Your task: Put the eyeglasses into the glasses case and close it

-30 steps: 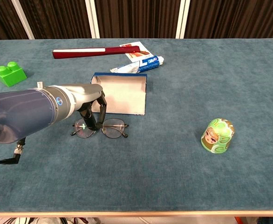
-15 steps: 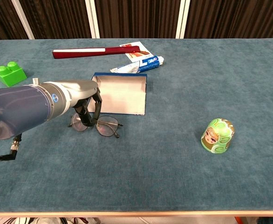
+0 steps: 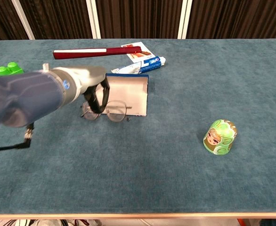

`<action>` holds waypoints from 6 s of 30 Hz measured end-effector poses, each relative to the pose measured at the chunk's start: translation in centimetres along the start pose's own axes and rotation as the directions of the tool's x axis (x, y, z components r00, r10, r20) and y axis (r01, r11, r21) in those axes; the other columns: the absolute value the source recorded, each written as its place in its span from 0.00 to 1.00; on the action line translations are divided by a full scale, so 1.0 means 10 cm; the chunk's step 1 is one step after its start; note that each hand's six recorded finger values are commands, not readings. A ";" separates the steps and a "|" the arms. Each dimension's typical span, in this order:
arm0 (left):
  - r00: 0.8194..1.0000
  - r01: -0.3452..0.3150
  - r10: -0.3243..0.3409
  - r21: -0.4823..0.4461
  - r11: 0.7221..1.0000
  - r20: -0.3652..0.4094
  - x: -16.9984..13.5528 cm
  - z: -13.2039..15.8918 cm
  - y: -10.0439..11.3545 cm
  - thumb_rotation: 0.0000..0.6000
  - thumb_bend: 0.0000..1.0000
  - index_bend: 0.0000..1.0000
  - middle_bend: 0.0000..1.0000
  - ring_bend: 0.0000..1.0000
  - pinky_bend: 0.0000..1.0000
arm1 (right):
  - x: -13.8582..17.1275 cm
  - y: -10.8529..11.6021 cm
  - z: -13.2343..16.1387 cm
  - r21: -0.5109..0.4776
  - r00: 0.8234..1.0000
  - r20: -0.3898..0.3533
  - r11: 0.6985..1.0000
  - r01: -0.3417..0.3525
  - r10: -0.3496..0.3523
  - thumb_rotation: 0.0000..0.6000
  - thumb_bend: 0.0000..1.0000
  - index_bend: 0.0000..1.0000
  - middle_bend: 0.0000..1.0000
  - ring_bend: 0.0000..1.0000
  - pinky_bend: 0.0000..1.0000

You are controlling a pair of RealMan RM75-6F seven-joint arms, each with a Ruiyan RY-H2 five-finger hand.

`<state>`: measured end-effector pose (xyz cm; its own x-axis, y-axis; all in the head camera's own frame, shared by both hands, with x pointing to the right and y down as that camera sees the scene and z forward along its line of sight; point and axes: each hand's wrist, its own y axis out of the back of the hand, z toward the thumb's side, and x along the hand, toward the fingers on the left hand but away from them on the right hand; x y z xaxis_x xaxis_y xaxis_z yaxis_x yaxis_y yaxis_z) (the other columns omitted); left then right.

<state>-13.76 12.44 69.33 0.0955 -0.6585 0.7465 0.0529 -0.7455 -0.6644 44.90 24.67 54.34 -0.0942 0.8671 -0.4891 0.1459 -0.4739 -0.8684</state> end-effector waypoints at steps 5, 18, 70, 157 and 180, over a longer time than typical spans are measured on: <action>0.999 -0.043 0.043 0.008 0.999 -0.028 0.11 0.07 0.15 1.00 0.43 0.59 0.04 0.00 0.00 | 0.00 0.00 0.00 -0.005 1.000 0.004 1.000 -0.003 0.003 1.00 0.02 0.00 0.00 0.00 0.17; 0.995 -0.058 0.055 -0.034 0.998 -0.087 0.51 0.17 0.32 1.00 0.43 0.59 0.03 0.00 0.00 | -0.02 -0.01 -0.02 -0.013 1.000 0.017 1.000 -0.011 0.011 1.00 0.02 0.00 0.00 0.00 0.17; 0.981 -0.131 0.133 0.026 0.991 -0.143 1.04 0.25 0.23 1.00 0.42 0.57 0.00 0.00 0.00 | -0.04 -0.02 -0.05 -0.033 0.999 0.026 0.999 -0.038 0.038 1.00 0.02 0.00 0.00 0.00 0.17; 0.977 -0.210 0.214 -0.155 0.965 0.013 0.38 -0.01 0.49 1.00 0.45 0.09 0.54 0.63 0.73 | -0.04 -0.05 -0.07 -0.052 0.996 0.057 0.997 -0.065 0.068 1.00 0.04 0.00 0.00 0.00 0.17; 0.998 0.063 -0.057 -0.212 0.975 0.033 0.33 -0.29 0.04 1.00 0.46 0.01 0.78 0.85 0.85 | -0.05 -0.05 -0.07 -0.055 0.995 0.065 0.996 -0.066 0.070 1.00 0.08 0.00 0.00 0.00 0.17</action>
<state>-16.31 9.67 71.62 0.1254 -0.6110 0.7817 -0.1530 -0.7904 -0.5932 45.61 24.59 55.07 -0.1478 0.8202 -0.5526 0.2059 -0.5210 -0.8283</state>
